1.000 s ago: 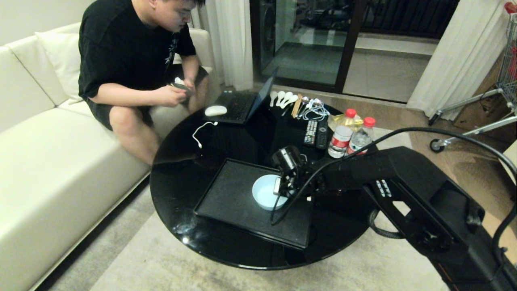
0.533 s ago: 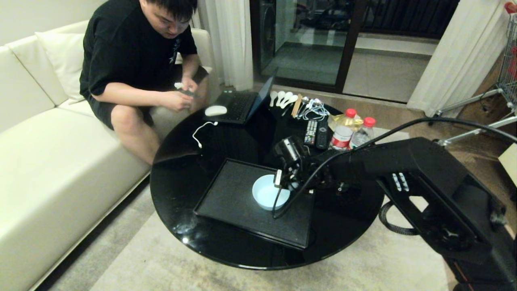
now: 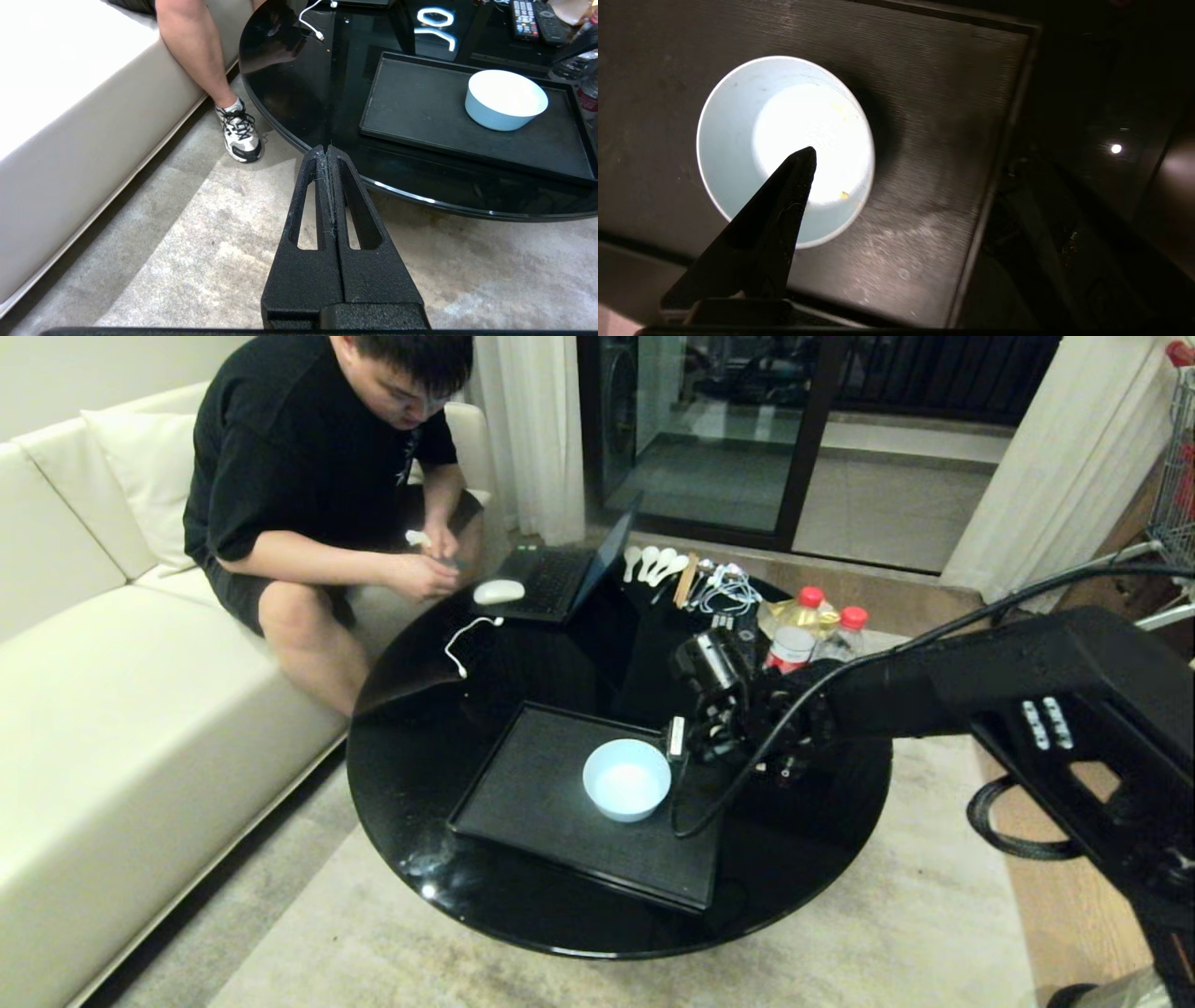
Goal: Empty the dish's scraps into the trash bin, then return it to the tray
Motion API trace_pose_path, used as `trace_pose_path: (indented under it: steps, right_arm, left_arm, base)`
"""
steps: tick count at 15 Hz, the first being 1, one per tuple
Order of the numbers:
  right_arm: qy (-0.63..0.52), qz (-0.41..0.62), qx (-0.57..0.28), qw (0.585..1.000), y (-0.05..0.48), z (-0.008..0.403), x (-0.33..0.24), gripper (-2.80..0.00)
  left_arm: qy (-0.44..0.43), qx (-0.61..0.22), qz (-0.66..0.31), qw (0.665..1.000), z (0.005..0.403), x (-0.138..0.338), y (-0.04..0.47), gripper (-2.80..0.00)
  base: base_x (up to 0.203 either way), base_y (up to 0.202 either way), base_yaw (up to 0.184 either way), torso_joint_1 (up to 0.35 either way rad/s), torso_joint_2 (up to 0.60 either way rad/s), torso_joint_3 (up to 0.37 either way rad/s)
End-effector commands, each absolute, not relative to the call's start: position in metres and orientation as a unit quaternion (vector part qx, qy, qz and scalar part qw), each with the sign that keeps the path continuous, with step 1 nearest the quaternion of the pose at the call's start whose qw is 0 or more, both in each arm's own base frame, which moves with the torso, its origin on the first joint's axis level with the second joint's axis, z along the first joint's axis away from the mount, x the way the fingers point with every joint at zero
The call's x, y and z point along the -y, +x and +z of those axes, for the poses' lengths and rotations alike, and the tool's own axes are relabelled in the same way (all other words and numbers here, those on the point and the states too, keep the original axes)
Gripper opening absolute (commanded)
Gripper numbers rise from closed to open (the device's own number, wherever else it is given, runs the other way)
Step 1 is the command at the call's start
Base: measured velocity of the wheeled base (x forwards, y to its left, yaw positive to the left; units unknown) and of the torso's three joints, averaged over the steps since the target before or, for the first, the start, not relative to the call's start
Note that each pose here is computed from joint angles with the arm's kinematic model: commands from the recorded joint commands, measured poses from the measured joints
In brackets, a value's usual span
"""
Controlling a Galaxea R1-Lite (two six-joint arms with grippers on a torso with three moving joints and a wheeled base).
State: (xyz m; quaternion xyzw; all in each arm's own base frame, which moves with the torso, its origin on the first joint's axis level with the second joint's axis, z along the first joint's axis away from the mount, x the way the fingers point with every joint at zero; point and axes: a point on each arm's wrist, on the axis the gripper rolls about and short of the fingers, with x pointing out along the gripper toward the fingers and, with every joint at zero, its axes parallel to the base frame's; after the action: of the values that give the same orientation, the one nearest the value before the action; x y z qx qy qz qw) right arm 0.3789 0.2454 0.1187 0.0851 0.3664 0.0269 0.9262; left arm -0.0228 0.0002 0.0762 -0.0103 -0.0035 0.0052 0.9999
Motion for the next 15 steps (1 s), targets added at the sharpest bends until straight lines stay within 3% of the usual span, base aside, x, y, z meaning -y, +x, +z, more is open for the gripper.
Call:
trace_pose_path:
  steps: [1,3,4,15]
  right_arm:
    - [0.078,0.031,-0.354,0.931,0.366,0.132,-0.231,0.00]
    - [0.060,0.041,-0.341,0.937,0.358,0.129,-0.221,-0.14]
    - [0.052,0.047,-0.331,0.941,0.354,0.128,-0.217,-2.80]
    - [-0.011,0.090,-0.221,0.971,0.293,0.134,-0.168,-2.80]
  left_arm:
    - [-0.011,0.004,0.005,1.000,0.076,0.000,-0.023,-2.80]
    - [-0.011,0.004,0.005,1.000,0.076,0.000,-0.023,-2.80]
    - [-0.011,0.004,0.005,1.000,0.076,0.000,-0.023,-2.80]
    - [-0.011,0.004,0.005,1.000,0.076,0.000,-0.023,-2.80]
  base:
    - [0.000,0.000,0.000,0.000,0.00,0.000]
    - [0.000,0.000,0.000,0.000,0.00,0.000]
    - [0.000,0.000,0.000,0.000,0.00,0.000]
    - [0.000,0.000,0.000,0.000,0.00,0.000]
